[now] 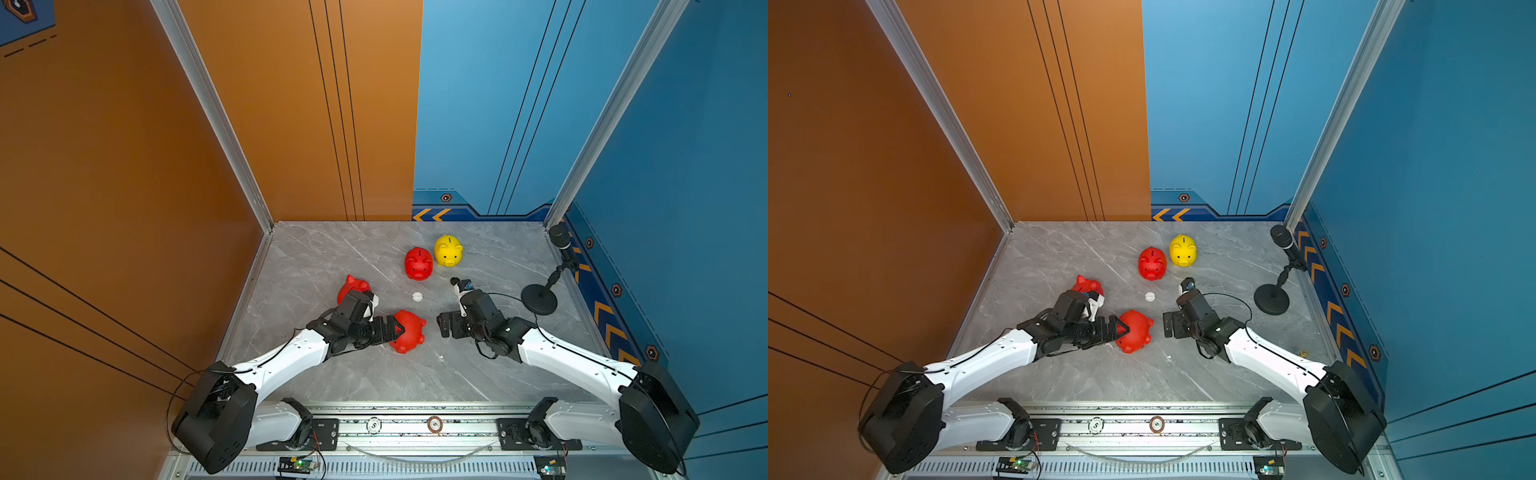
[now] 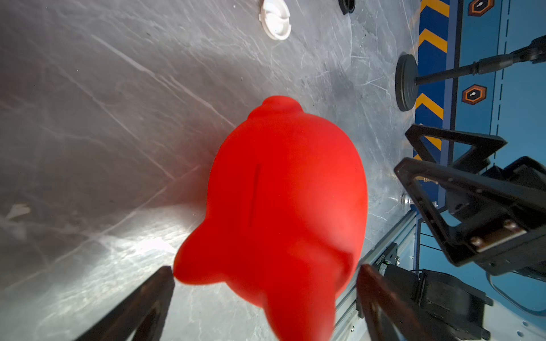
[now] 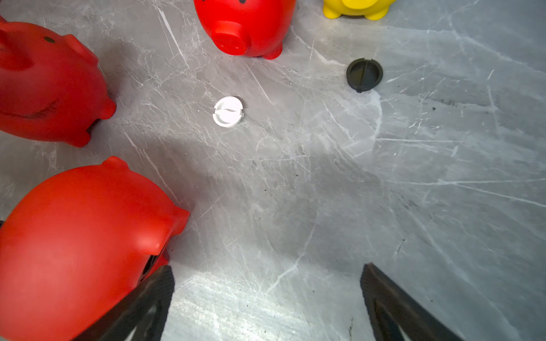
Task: Open piggy banks
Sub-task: Adjust the piggy bank at the center of the board.
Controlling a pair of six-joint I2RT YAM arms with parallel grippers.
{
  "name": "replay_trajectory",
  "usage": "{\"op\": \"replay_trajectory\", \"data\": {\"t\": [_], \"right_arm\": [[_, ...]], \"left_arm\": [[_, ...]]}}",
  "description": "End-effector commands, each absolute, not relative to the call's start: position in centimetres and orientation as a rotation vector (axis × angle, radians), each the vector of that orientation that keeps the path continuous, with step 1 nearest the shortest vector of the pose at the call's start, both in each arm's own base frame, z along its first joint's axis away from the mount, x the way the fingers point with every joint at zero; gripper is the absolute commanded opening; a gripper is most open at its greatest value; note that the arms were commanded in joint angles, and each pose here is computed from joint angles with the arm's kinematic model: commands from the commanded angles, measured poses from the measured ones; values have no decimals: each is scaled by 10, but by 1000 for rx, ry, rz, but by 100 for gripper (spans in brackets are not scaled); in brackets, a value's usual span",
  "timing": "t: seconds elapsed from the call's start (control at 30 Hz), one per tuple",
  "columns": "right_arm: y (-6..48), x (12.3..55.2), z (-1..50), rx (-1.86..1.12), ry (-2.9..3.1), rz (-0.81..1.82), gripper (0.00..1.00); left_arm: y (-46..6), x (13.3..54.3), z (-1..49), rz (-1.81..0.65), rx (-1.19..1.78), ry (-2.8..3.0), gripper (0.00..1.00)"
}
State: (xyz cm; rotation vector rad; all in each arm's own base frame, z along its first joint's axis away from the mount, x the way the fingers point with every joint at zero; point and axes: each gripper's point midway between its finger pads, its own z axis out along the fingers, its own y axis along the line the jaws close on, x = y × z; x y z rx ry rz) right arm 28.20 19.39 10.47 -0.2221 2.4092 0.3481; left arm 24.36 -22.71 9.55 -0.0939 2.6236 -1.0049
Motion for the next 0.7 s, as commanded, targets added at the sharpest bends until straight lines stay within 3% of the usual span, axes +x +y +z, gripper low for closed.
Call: {"op": "replay_trajectory", "data": {"t": [0.0, 0.67], "right_arm": [[195, 275, 88, -230, 2459, 340, 100], [250, 286, 59, -273, 2473, 371, 100]], "left_arm": [[-228, 241, 100, -1021, -28, 2623, 98], [-211, 276, 112, -850, 47, 2425, 98]]}}
